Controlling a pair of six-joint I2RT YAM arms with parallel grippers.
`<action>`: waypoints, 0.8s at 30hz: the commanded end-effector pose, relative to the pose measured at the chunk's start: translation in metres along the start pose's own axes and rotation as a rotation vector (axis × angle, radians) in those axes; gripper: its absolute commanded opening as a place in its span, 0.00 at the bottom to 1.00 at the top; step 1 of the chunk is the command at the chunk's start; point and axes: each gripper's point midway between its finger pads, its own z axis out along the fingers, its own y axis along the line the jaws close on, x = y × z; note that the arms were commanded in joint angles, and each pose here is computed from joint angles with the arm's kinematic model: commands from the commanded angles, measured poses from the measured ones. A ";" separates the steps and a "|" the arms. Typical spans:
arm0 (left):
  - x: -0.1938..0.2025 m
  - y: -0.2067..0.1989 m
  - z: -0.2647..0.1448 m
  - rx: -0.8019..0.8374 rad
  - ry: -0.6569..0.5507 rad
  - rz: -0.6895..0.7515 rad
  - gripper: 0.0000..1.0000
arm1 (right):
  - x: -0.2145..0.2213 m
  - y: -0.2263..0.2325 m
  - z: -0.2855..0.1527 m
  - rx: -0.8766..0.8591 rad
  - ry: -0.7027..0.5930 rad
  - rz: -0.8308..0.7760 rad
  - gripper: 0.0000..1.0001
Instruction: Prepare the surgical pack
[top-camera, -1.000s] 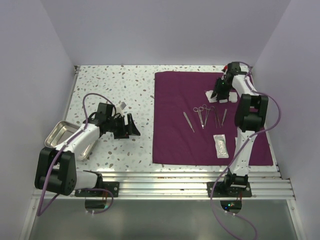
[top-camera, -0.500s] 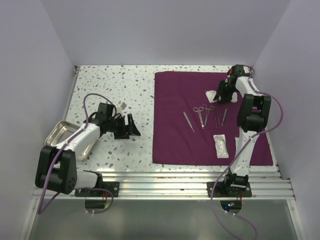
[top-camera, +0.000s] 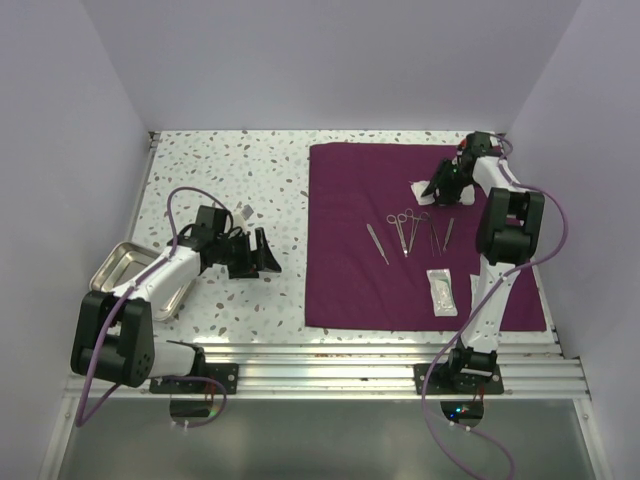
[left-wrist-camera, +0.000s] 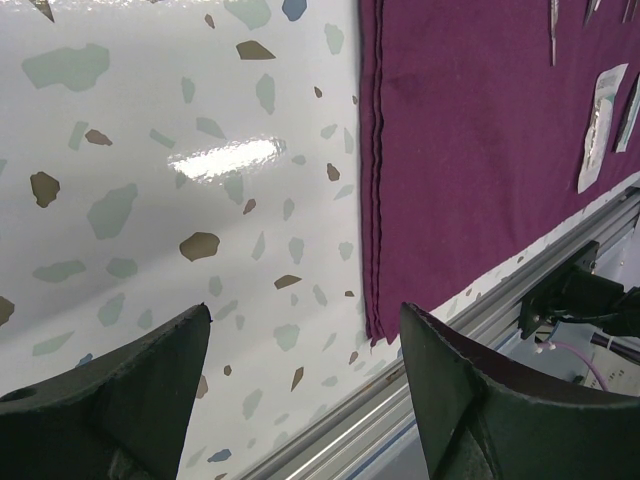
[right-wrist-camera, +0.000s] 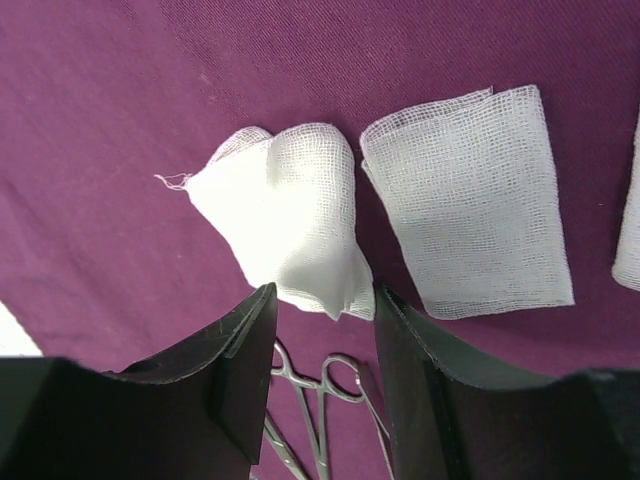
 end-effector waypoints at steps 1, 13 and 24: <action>-0.007 0.000 0.001 0.020 -0.024 0.013 0.80 | -0.007 0.015 -0.004 -0.059 -0.029 0.041 0.47; -0.007 0.000 0.000 0.019 -0.026 0.009 0.80 | -0.013 -0.004 -0.003 0.001 -0.047 0.104 0.44; -0.008 0.000 0.000 0.022 -0.027 0.006 0.80 | -0.014 -0.005 0.005 -0.017 -0.046 0.098 0.43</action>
